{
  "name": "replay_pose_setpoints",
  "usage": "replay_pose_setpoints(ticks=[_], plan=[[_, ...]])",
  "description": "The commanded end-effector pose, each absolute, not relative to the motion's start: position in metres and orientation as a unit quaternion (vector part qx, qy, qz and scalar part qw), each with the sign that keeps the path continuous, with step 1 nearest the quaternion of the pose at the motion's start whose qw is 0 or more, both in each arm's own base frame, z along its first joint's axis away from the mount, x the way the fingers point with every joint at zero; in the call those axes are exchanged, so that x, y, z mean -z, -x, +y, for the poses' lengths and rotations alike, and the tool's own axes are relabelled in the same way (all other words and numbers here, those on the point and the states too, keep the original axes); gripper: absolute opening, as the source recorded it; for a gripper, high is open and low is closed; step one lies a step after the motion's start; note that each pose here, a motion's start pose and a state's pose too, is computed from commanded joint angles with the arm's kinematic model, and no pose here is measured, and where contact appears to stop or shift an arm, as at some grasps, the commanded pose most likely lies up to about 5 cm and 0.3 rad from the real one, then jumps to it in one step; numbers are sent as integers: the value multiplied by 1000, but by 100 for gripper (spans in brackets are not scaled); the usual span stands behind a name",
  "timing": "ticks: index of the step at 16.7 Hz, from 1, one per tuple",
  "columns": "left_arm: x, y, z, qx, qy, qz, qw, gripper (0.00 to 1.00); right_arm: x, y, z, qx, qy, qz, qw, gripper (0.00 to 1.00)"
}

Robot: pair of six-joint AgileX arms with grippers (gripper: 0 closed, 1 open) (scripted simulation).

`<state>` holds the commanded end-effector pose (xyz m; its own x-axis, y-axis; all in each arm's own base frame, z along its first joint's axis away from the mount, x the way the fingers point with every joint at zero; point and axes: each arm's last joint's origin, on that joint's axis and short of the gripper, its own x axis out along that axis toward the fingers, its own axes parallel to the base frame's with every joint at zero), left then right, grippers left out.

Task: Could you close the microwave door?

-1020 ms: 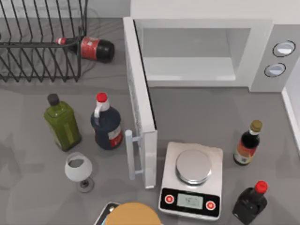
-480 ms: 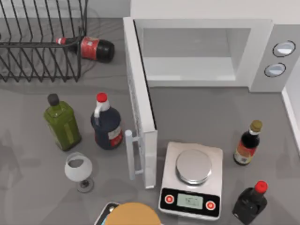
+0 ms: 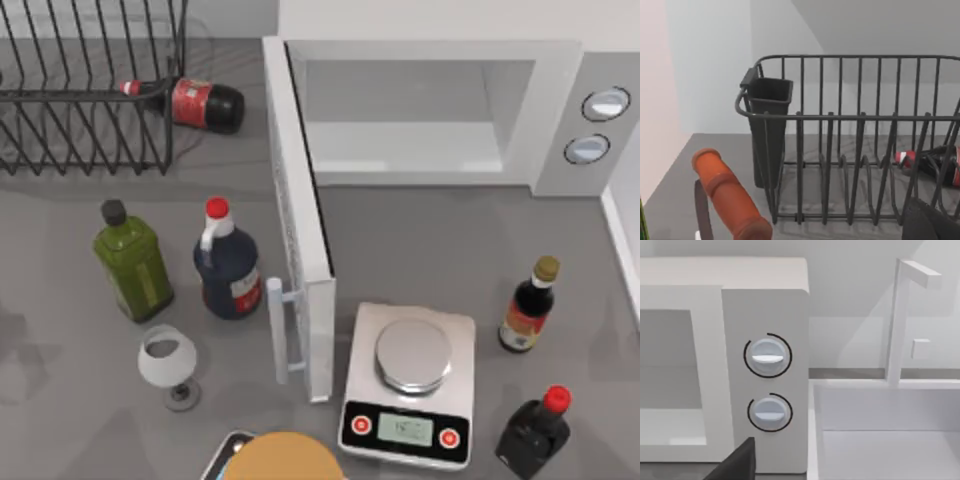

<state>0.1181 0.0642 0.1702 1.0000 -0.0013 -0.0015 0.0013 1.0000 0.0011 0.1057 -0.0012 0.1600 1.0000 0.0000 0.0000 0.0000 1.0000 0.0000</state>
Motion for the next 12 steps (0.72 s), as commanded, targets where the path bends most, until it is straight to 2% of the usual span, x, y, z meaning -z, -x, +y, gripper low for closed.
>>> replay_pose_setpoints(ticks=[7,12], plan=[[-169,-117,68,1,0,2,1000,0,-160,-106,-1,0,0,0,1000,100],[-193,-137,59,20,50,9,999,0,-160,-106,-1,0,0,0,1000,100]])
